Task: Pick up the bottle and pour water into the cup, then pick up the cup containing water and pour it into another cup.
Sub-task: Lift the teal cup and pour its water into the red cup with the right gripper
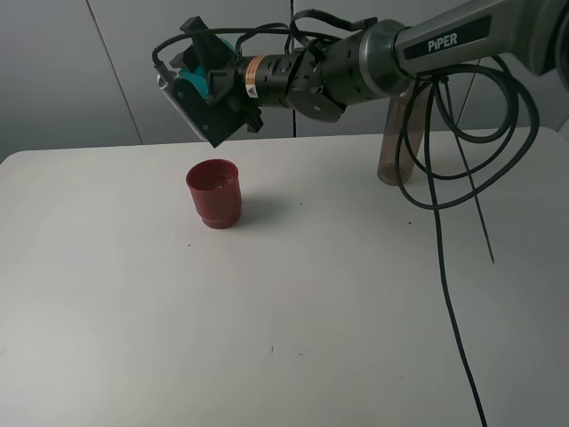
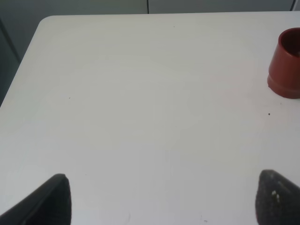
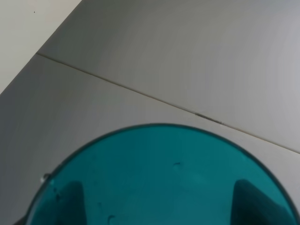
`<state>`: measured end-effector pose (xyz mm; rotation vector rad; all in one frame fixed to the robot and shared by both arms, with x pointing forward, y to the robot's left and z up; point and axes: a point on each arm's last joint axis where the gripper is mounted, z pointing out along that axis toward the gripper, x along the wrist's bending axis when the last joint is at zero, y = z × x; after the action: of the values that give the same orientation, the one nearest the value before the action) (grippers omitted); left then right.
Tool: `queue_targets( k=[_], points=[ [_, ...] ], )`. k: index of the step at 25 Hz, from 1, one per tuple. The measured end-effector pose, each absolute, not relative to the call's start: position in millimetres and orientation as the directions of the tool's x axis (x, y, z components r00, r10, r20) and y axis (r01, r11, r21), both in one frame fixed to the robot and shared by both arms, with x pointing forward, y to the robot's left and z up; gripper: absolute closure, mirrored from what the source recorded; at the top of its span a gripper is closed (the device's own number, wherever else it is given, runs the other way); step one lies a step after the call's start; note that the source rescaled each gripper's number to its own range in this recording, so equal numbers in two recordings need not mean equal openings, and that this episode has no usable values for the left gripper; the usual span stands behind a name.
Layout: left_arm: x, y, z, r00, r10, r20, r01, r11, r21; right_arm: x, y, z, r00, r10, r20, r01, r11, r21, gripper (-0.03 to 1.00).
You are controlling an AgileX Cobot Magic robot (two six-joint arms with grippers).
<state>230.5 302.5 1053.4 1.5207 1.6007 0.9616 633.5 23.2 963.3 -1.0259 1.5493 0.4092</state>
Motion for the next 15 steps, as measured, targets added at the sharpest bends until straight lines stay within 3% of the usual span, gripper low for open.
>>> queue_targets(
  k=[3,6,11,15],
  points=[
    [230,303,1053,-0.048,0.999,-0.005,0.464,0.027,0.885,633,24,963,-0.013,-0.333,-0.943,-0.787,0.586,-0.195,0.93],
    [230,303,1053,-0.048,0.999,-0.005,0.464,0.027,0.885,635,21,961,-0.221,-0.192,-0.956,-0.733,0.679,0.033,0.93],
    [230,303,1053,-0.048,0.999,-0.005,0.464,0.027,0.885,639,13,951,-0.585,0.127,-0.801,-0.445,0.776,0.448,0.93],
    [230,303,1053,-0.046,0.999,-0.002,0.464,0.023,0.885,638,6,955,-0.69,0.315,-0.652,-0.216,0.77,0.6,0.93]
  ],
)
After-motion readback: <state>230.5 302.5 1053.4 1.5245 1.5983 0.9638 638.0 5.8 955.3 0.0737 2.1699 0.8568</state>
